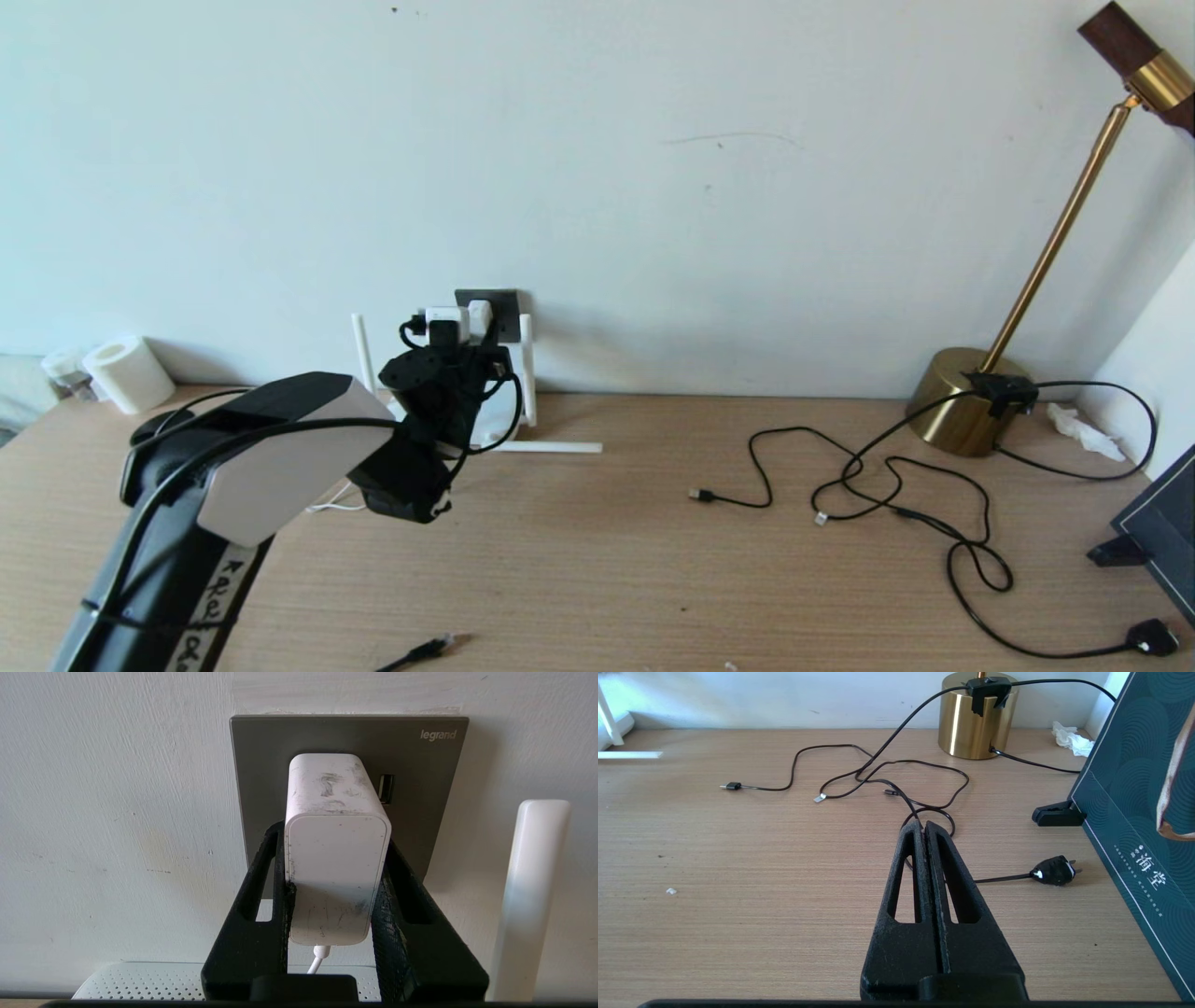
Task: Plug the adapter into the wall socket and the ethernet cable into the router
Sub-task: Plug plug into socket
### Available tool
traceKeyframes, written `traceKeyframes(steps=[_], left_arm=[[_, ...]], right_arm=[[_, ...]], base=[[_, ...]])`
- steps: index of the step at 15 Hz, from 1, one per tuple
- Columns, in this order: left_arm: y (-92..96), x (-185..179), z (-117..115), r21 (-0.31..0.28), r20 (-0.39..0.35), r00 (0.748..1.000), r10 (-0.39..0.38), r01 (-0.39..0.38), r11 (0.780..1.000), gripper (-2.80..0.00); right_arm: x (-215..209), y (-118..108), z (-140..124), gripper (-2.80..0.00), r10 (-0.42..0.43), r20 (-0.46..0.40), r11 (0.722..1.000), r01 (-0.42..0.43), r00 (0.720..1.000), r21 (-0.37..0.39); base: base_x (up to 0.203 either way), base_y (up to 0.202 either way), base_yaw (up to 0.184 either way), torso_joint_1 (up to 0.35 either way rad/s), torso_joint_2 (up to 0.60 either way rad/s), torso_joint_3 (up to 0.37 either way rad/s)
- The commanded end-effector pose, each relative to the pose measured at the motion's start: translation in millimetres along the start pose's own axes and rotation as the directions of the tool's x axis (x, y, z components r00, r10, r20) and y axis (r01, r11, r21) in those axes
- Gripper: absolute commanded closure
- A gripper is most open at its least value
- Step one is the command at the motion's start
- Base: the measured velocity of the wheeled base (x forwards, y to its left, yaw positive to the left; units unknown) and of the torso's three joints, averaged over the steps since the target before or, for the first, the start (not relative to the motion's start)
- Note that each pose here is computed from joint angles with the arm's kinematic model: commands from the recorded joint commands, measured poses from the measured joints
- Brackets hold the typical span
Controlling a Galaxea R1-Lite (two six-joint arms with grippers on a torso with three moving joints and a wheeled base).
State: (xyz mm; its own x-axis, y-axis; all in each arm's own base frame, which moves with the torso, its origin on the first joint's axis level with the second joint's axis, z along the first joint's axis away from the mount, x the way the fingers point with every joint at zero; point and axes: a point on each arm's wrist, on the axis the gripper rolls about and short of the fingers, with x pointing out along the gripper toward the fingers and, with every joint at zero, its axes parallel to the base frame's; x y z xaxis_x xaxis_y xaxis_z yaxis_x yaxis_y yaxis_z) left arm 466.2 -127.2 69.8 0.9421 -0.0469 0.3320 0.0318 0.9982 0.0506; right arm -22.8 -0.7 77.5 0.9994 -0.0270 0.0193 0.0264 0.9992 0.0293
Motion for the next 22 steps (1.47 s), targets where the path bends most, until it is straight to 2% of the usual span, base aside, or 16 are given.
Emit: traceKeyframes(steps=[1, 22], left_arm=[[0.0, 0, 0, 0.000, 0.008, 1.000, 0.001, -0.001, 1.000, 0.00], [1.0, 2, -19, 0.009, -0.023, 1.000, 0.004, -0.004, 1.000, 0.00]], right_arm=[[0, 0, 0, 0.00, -0.001, 0.001, 1.000, 0.001, 1.000, 0.002], [0, 0, 0, 0.00, 0.001, 0.000, 1.000, -0.001, 1.000, 0.001]], base=[[0.000, 0.000, 0.000, 0.000, 0.00, 0.000], [0.000, 0.000, 0.000, 0.000, 0.00, 0.000]])
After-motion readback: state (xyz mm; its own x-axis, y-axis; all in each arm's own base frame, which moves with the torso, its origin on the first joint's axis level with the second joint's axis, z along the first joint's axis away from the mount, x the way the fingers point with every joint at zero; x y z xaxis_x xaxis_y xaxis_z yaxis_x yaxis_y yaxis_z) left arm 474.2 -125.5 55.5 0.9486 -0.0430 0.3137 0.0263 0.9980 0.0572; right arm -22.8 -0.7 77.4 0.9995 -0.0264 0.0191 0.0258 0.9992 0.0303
